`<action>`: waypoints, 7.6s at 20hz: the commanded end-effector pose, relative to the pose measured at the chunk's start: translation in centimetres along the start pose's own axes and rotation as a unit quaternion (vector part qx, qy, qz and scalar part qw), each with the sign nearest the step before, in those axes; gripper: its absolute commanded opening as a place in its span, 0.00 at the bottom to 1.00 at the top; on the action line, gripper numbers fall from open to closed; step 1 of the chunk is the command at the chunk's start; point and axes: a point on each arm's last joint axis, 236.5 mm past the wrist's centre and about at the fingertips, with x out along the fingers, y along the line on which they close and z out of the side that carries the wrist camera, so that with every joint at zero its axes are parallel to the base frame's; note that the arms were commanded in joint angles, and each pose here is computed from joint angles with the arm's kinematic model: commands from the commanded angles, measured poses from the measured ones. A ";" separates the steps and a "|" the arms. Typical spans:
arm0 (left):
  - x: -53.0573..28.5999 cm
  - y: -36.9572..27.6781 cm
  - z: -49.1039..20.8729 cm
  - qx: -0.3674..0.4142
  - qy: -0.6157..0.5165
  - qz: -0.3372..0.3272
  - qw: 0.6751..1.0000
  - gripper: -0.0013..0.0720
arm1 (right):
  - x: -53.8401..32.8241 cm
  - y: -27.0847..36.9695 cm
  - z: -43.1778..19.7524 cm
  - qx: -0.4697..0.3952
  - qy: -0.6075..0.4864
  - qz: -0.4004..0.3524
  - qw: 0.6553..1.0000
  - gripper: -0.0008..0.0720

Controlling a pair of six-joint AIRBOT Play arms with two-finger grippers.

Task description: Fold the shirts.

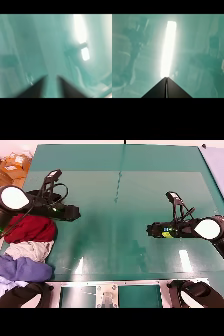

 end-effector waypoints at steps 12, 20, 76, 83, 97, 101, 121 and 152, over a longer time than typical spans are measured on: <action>-4.7 16.1 7.0 0.199 -0.068 0.339 0.917 0.99 | -0.6 1.2 5.7 0.001 -0.121 0.027 0.992 0.03; -1.7 36.6 8.6 -0.005 -0.044 0.378 0.925 0.99 | 0.9 0.8 6.0 0.008 -0.112 0.020 0.993 0.11; 18.6 2.4 2.3 -0.194 0.075 -0.134 0.969 0.76 | 10.0 -6.2 -7.0 0.196 0.047 0.094 0.975 0.61; 18.5 1.3 -0.6 -0.179 0.136 -0.167 0.960 0.06 | 12.4 -5.9 -5.0 0.187 0.024 0.089 0.978 0.60; -4.7 -0.2 14.0 -0.059 -0.096 -0.176 0.978 0.05 | -5.2 -11.1 13.4 0.081 -0.214 0.044 0.972 0.03; -22.2 -10.0 17.4 0.082 -0.297 -0.179 0.934 0.05 | -22.8 -1.9 19.7 -0.054 -0.385 0.050 0.920 0.03; -24.0 -15.3 31.5 0.143 -0.481 -0.257 0.826 0.05 | -29.8 2.5 13.0 -0.041 -0.446 0.032 0.894 0.03; 3.3 5.8 4.1 -0.045 0.135 -0.100 0.985 0.05 | -1.0 -28.2 2.4 0.280 -0.111 -0.105 0.948 0.61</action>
